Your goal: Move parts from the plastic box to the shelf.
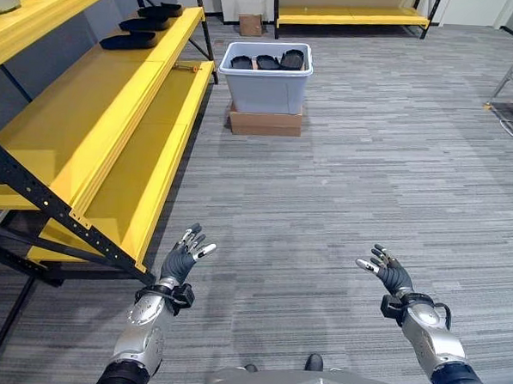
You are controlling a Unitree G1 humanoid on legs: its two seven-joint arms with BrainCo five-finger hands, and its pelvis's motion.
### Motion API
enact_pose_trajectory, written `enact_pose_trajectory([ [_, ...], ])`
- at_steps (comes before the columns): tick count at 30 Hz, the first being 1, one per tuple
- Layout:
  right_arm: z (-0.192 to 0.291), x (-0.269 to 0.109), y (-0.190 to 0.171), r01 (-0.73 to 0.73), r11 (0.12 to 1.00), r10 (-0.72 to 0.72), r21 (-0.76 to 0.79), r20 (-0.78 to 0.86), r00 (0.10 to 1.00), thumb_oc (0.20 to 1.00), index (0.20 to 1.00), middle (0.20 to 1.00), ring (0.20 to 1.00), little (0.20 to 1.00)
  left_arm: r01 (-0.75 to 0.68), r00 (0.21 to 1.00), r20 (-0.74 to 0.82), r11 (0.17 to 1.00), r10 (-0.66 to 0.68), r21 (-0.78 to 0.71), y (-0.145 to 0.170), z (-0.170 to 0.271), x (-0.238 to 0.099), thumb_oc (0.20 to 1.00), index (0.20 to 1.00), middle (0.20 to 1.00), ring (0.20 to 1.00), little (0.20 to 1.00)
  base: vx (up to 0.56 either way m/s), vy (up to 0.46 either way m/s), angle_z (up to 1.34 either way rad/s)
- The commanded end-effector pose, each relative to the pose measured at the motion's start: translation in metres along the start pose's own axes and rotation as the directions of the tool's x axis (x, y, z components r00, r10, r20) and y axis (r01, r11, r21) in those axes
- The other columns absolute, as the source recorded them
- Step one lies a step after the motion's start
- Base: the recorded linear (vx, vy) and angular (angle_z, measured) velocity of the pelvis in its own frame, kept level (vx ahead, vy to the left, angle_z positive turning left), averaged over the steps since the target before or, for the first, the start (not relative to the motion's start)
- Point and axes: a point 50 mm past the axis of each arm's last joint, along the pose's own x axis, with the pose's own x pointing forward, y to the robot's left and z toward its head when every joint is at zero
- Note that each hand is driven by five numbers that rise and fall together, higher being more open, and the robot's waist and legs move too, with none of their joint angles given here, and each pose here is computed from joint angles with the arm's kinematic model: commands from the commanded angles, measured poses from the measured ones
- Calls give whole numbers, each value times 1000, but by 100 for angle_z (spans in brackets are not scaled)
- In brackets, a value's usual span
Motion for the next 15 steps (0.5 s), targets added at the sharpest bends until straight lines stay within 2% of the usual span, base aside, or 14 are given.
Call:
enact_pose_trajectory([
  [1,26,7,1,-4,1000,2,18,92,996,1000,1000,1000,1000,1000,52,993,97,990,-65,132,0,32,12,1000,1000,1000,1000,1000,0,0,0],
  [6,21,6,11,-46,991,38,125,67,997,1000,1000,1000,1000,1000,9,997,79,1000,-8,-14,1,26,12,1000,1000,1000,1000,1000,-1,6,0],
  [15,33,1,15,-73,991,55,117,146,988,1000,1000,1000,1000,1000,-6,998,65,992,15,-126,2,19,4,1000,1000,1000,1000,1000,7,4,0],
])
